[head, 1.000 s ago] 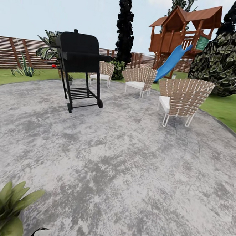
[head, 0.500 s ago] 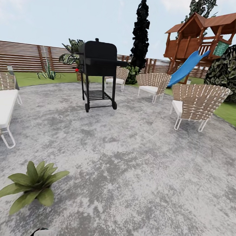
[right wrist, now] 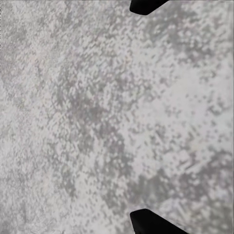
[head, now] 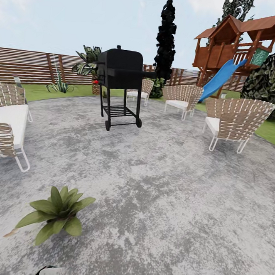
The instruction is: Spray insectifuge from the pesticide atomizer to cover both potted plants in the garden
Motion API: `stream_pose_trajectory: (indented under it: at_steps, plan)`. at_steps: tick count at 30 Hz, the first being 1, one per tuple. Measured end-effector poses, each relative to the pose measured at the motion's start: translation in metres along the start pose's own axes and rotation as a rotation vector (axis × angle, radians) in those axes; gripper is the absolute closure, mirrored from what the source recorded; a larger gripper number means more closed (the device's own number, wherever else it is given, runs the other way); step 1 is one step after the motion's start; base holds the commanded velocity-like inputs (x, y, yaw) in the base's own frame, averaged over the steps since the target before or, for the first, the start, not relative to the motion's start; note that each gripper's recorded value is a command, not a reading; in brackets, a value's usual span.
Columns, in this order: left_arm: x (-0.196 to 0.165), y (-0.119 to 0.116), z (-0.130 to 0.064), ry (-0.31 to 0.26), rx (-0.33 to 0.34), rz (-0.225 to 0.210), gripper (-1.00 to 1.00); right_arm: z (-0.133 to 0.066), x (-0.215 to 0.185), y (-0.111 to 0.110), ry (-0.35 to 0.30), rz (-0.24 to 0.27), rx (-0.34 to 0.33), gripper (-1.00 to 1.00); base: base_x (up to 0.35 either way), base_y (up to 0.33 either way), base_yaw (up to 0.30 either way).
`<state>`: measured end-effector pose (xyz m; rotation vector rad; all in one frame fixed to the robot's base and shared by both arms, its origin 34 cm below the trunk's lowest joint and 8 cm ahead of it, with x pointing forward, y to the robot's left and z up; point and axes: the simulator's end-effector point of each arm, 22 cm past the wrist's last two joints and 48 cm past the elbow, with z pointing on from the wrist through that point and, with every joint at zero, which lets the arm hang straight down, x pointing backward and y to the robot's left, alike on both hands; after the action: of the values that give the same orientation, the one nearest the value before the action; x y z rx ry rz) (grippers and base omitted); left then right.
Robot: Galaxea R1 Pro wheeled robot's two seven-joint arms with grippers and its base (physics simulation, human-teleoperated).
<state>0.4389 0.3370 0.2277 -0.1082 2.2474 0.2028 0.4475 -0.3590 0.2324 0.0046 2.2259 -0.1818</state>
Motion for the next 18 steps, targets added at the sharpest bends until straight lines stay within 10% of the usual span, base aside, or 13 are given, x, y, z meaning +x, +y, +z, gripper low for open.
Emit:
stream_pose_trajectory:
  at_steps: [18]
  plan:
    - [-0.0001,0.0026,0.0002,0.000,-0.004,0.000,1.00,-0.0001,0.0001,0.0022,0.000,0.001,-0.003,-1.00,0.000,0.309,0.000]
